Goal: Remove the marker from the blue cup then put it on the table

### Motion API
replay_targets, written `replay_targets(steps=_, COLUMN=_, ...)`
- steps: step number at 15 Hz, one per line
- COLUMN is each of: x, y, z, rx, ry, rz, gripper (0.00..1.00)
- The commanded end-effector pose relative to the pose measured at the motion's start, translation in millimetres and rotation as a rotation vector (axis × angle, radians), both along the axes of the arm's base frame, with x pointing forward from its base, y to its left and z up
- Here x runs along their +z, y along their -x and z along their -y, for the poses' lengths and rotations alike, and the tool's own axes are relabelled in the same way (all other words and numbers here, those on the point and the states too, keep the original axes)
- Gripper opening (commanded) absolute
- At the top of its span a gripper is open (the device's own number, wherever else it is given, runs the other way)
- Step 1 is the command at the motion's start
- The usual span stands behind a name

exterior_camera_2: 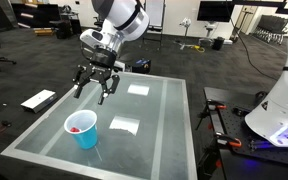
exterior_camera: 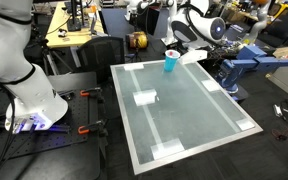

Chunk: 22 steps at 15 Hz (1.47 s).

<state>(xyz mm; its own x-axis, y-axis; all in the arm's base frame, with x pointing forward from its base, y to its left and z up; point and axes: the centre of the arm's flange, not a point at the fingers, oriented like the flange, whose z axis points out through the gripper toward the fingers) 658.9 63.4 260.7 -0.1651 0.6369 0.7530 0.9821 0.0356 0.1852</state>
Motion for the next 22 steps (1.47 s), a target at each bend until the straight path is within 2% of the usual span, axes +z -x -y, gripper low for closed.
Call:
replay_targets(steps=1, x=-1, y=-12, z=-9, rx=-0.013, ry=0.043, rz=0.024, gripper=0.77)
replay_targets(steps=2, x=-3, y=-13, z=-10, rx=-0.014, ry=0.053, rz=0.028, gripper=0.73)
replay_targets(steps=7, x=-9, y=-17, z=-16, rx=-0.012, ry=0.094, rz=0.043, gripper=0.72)
replay_targets(steps=12, x=-13, y=-21, z=-21, rx=0.004, ry=0.122, rz=0.052, gripper=0.64)
replay_targets(steps=22, x=-21, y=-24, z=-27, rx=0.023, ry=0.138, rz=0.046, gripper=0.54)
